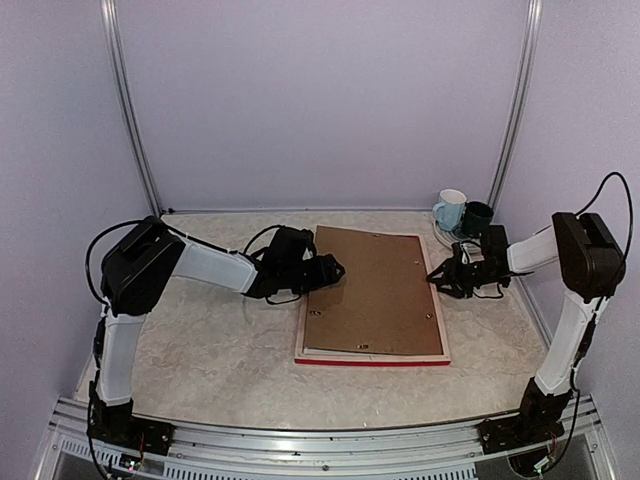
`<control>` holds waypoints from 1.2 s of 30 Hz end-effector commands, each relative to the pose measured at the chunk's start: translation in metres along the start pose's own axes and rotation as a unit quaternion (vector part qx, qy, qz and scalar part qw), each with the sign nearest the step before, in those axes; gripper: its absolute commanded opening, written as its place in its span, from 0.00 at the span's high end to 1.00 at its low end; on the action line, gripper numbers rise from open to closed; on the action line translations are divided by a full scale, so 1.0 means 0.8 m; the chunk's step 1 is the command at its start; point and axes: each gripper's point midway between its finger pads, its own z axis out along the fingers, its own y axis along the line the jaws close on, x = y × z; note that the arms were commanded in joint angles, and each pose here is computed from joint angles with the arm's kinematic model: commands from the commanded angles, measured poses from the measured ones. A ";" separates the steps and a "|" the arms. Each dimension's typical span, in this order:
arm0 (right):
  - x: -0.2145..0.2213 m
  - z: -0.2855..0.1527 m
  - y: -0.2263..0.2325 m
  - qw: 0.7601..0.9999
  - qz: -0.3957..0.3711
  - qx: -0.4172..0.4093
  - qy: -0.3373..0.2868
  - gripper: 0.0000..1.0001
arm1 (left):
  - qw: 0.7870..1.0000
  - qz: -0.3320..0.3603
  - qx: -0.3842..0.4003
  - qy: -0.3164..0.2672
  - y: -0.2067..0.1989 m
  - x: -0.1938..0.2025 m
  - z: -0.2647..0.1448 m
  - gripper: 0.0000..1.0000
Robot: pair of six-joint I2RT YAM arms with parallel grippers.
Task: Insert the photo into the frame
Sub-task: Place the backboard on the frame body.
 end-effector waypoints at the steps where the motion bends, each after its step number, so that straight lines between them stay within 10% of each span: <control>1: 0.020 0.012 0.002 0.999 0.006 -0.007 0.031 0.58 | 0.997 0.023 -0.063 0.026 0.017 0.013 -0.007 0.20; 36: 0.021 0.012 0.001 0.999 0.007 -0.006 0.031 0.57 | 0.992 0.055 -0.113 -0.005 -0.009 -0.033 -0.063 0.05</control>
